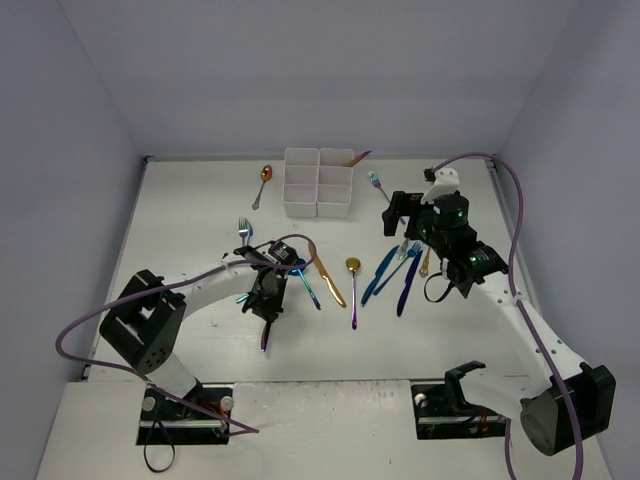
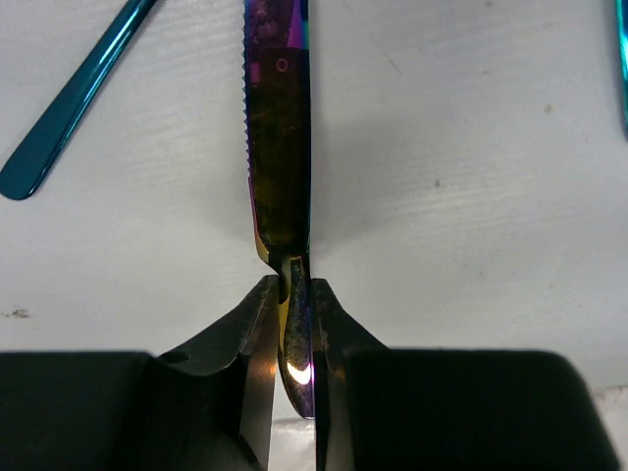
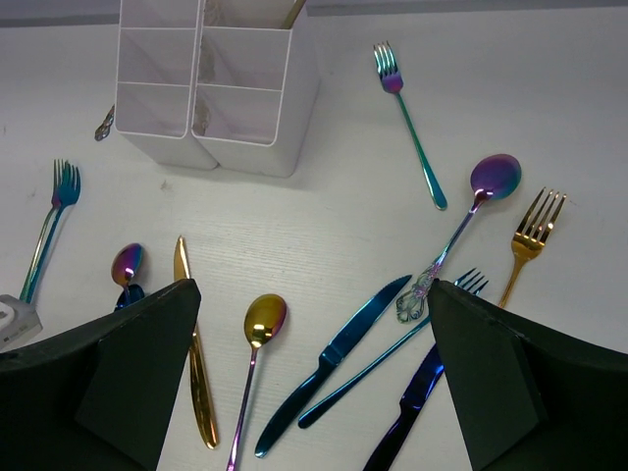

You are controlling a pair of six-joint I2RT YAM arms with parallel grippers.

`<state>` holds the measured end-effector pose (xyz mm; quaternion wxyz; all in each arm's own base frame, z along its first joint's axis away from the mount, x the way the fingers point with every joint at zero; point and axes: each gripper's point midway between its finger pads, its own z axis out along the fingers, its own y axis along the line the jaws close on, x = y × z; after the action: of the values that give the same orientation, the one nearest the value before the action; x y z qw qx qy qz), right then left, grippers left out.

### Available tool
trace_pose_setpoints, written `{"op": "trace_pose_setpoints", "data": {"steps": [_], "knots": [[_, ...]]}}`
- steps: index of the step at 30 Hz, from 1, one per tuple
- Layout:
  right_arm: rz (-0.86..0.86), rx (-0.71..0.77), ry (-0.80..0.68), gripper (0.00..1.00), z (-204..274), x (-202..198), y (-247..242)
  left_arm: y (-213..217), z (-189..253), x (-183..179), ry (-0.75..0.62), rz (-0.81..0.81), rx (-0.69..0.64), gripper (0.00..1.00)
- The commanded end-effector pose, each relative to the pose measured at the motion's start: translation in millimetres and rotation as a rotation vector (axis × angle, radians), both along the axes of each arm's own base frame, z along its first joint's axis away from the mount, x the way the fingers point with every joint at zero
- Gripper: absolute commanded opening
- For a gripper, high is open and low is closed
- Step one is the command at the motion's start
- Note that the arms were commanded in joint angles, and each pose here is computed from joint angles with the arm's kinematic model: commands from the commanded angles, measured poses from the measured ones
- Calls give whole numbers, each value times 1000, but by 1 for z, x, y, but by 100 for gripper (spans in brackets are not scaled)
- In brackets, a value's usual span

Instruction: Sort the eating utensils into containers

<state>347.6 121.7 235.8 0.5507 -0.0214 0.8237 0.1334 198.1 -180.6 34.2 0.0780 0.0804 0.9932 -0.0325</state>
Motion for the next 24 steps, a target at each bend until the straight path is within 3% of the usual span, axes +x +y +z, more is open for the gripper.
{"op": "trace_pose_setpoints", "data": {"steps": [1, 5, 16, 19, 24], "knots": [[15, 46, -73, 100, 26, 9, 7, -11, 46, 25, -90, -54, -74, 0], [28, 54, -79, 100, 28, 7, 10, -9, 49, 33, -81, -39, -81, 0], [161, 109, -56, 100, 28, -7, 33, -15, 55, 16, -51, -55, -155, 0], [234, 152, -29, 100, 28, -10, 51, -19, 73, 25, -134, -76, -175, 0], [344, 253, 33, 100, 36, -17, 95, -36, 128, 53, -396, -155, -260, 0]]}}
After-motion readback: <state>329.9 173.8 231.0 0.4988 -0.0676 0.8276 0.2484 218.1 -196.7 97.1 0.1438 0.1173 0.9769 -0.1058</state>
